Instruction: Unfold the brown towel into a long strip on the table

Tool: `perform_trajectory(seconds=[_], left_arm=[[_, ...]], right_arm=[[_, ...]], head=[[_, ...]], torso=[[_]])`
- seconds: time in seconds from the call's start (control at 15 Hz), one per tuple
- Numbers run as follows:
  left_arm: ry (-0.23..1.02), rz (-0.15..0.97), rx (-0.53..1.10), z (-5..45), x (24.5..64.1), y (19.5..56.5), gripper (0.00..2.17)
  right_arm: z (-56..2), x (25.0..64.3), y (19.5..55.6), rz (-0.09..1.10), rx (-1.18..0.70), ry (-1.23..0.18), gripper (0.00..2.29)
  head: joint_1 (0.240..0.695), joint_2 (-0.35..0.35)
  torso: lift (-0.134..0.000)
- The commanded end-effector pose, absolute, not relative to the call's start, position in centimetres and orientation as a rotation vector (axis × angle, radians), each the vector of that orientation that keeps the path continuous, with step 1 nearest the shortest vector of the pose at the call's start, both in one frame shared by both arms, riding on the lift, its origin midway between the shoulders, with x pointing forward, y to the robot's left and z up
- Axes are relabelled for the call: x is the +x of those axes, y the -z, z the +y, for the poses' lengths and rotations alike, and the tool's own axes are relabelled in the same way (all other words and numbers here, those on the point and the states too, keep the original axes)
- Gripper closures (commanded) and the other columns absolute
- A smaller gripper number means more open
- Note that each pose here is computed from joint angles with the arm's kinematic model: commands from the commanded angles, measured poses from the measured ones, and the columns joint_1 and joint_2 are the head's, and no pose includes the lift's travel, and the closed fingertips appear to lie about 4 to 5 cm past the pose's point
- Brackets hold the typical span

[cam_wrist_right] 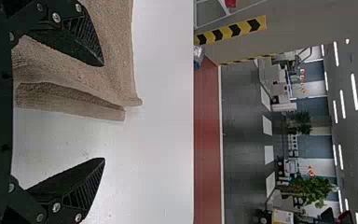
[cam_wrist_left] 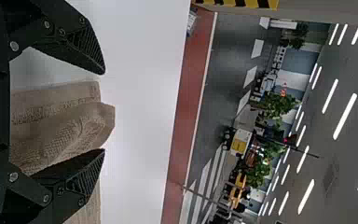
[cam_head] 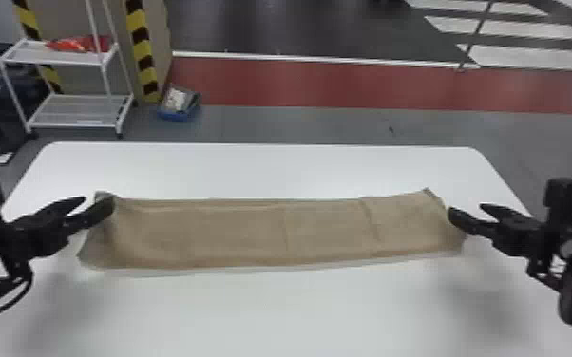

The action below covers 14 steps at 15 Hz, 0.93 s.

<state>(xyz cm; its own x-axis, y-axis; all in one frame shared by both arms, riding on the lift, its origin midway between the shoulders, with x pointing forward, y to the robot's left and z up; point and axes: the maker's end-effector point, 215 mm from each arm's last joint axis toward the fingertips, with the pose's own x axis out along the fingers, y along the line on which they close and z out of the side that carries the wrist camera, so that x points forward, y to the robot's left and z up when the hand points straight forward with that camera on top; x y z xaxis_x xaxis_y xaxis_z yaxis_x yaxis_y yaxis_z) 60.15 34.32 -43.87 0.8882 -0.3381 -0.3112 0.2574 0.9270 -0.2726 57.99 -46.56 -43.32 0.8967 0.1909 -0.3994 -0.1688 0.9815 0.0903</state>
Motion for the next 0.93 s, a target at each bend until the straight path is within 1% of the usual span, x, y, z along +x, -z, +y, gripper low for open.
perform_trajectory(seconds=[0.0,0.13,0.27,0.33,0.4,0.53,0.6,0.67,0.87], left_arm=[[0.314,0.363,-0.238,34.3,60.2,43.7,0.35],[0.315,0.36,-0.246,34.2,60.3,43.8,0.35],[0.317,0.357,-0.25,34.0,60.6,43.6,0.56],[0.32,0.359,-0.249,33.9,60.7,43.6,0.58],[0.325,0.357,-0.251,33.8,60.6,43.5,0.77],[0.324,0.353,-0.282,33.9,60.6,43.3,1.36],[0.328,0.366,-0.298,33.9,60.3,43.6,1.61],[0.332,0.365,-0.304,34.0,60.0,43.5,1.72],[0.341,0.369,-0.325,33.9,59.2,43.6,1.72]], right_arm=[[-46.5,58.0,43.2,0.418,0.056,-0.186,0.18],[-46.8,58.0,43.1,0.419,0.055,-0.183,0.18],[-47.1,57.8,43.2,0.423,0.055,-0.179,0.18],[-47.0,57.8,43.2,0.422,0.056,-0.18,0.18],[-47.1,57.8,43.2,0.421,0.056,-0.178,0.18],[-47.2,57.9,43.0,0.419,0.054,-0.177,0.18],[-47.2,57.9,43.0,0.418,0.055,-0.177,0.18],[-47.1,58.0,42.9,0.417,0.056,-0.178,0.18],[-46.7,58.1,43.0,0.418,0.054,-0.184,0.18]], head=[[0.695,-0.112],[0.695,-0.113],[0.695,-0.114],[0.695,-0.115],[0.695,-0.118],[0.695,-0.121],[0.695,-0.122],[0.695,-0.123],[0.695,-0.122]], torso=[[-0.117],[-0.117],[-0.117],[-0.117],[-0.117],[-0.117],[-0.117],[-0.117],[-0.117]])
